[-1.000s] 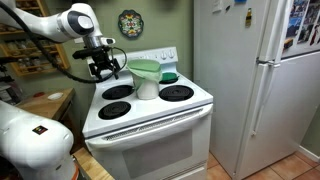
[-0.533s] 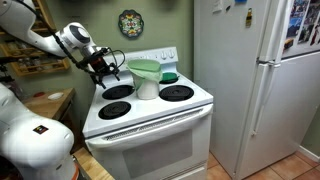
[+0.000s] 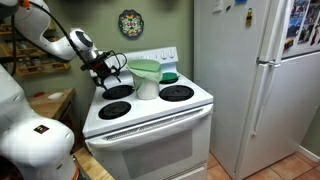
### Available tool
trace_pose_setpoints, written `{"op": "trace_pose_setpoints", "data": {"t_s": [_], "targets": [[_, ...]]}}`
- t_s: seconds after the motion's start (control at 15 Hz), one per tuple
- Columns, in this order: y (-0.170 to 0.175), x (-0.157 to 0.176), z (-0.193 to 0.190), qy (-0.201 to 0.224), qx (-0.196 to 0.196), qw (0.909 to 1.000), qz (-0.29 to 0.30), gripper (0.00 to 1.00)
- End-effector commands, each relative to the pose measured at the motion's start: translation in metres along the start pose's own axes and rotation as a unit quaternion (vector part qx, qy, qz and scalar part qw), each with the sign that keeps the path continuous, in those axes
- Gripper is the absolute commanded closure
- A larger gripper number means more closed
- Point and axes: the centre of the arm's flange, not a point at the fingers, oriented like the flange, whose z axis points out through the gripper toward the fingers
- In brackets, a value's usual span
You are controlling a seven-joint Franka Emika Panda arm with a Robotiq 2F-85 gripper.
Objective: Move the dust bin to the left
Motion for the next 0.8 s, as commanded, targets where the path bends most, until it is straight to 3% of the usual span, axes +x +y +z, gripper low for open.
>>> {"op": "trace_pose_setpoints", "data": {"t_s": [0.0, 0.4, 0.73], "targets": [[-0.011, 0.027, 0.006, -0.027, -0.039, 0.9982, -0.036, 0.00], [-0.039, 0.045, 0.015, -0.038, -0.141, 0.9886, -0.036, 0.00], [-0.049, 0.063, 0.034, -0.028, -0.224, 0.9740, -0.010, 0.00]]}}
